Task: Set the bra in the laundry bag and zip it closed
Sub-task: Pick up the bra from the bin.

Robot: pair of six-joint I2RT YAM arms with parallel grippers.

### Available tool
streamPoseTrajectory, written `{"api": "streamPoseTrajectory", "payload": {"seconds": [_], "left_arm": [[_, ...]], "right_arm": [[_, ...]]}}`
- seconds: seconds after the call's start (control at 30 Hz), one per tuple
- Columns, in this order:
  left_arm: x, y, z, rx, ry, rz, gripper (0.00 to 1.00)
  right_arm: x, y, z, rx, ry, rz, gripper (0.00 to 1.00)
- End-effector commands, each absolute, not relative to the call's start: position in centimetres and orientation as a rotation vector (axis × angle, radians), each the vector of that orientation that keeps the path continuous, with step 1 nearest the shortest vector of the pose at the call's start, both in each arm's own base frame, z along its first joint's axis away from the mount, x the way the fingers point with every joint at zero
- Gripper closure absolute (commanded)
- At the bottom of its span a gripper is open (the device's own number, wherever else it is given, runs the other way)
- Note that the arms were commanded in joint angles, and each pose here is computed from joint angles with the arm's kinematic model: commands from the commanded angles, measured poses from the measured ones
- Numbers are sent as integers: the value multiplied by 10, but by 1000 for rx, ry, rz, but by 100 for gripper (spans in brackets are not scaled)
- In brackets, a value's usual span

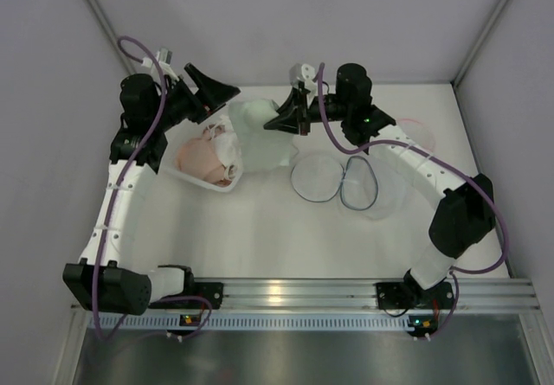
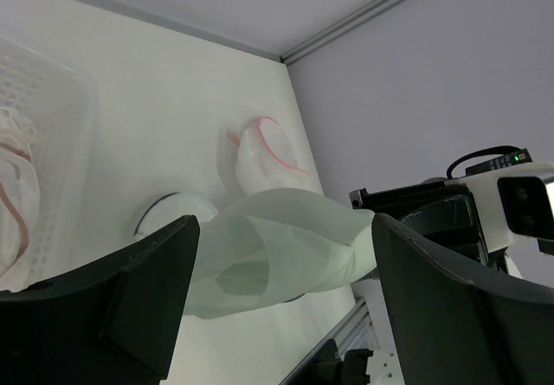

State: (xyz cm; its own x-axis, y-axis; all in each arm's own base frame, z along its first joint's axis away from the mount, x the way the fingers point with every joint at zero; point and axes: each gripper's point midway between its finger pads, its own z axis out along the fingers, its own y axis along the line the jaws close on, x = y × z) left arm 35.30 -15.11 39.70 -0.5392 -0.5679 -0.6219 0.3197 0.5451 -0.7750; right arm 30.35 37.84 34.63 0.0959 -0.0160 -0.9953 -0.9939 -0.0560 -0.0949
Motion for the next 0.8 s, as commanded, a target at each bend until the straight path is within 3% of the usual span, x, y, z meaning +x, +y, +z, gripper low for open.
{"api": "streamPoseTrajectory", "payload": {"seconds": [0.0,0.77], "left_arm": [[354,-158,410,-208,1778,-1235,16],[330,-167,411,-227,1795,-1333,25]], "right_arm": [[292,377,377,-1334,992,1127,99],[312,386,370,-1337,1022,1089,99]]}}
